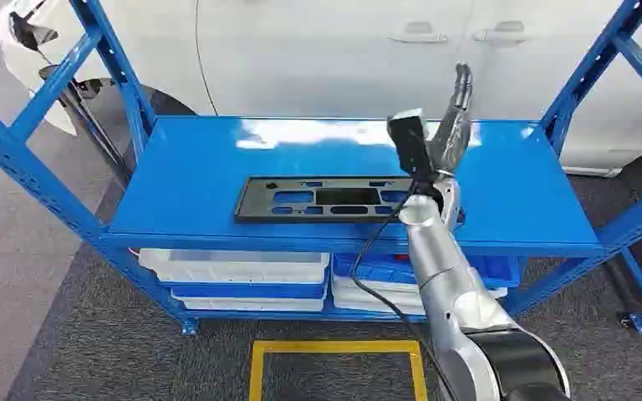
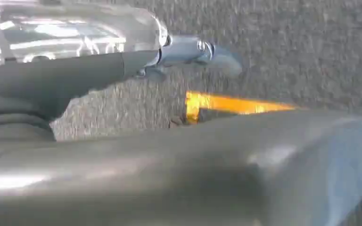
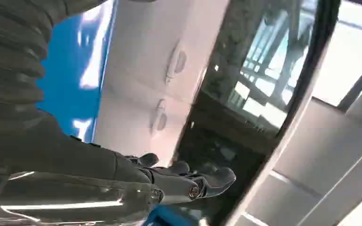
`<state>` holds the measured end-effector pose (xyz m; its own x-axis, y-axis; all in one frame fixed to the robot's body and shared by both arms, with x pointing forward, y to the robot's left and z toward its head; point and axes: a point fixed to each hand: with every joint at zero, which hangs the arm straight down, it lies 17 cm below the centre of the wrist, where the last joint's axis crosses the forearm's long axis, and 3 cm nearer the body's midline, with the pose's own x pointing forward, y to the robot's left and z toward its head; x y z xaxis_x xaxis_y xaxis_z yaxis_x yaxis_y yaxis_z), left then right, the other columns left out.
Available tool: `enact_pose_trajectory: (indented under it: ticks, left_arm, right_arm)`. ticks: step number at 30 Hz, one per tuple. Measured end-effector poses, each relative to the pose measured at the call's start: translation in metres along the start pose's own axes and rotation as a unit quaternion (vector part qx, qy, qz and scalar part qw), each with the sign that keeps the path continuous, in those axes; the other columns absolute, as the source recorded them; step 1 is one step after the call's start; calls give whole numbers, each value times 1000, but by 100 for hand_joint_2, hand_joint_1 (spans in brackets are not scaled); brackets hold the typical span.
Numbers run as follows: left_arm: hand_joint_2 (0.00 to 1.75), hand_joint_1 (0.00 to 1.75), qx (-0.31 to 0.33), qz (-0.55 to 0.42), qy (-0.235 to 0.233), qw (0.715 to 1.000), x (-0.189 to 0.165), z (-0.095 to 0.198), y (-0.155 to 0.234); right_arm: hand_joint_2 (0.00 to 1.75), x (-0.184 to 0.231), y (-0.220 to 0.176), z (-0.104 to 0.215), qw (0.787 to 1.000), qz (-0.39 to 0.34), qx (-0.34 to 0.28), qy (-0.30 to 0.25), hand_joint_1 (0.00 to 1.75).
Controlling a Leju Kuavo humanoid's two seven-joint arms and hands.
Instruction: Take the parts from the cabinet and place them on the table.
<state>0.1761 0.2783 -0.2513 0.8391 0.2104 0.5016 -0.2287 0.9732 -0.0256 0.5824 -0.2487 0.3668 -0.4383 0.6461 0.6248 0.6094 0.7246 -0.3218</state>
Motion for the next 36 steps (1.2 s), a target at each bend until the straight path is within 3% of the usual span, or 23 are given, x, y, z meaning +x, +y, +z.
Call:
enact_pose_trajectory:
  ticks: [6, 16, 29, 33, 35, 36]
  left_arm:
    - [0, 0, 1, 5, -3, 1000, 1, 0, -1]
    - [0, 0, 0, 8, -5, 1000, 4, 0, -3]
    - [0, 0, -3, 9, -6, 1000, 5, -1, -6]
    - [0, 0, -3, 8, -7, 1000, 6, -1, -7]
    - [0, 0, -2, 10, -6, 1000, 4, 0, -6]
    - [0, 0, -2, 11, -5, 1000, 3, 0, -5]
  right_arm:
    - [175, 3, -17, 5, 998, -57, -21, 20, 0]
    - [175, 22, -30, -2, 997, -64, -38, -7, 0]
    - [175, 14, -34, 2, 997, -60, -38, -5, 0]
    - [175, 21, -19, 6, 988, -156, 1, 7, 0]
    - [175, 34, 8, 21, 956, -283, 75, 18, 0]
    - [175, 48, 21, 32, 928, -353, 123, 14, 0]
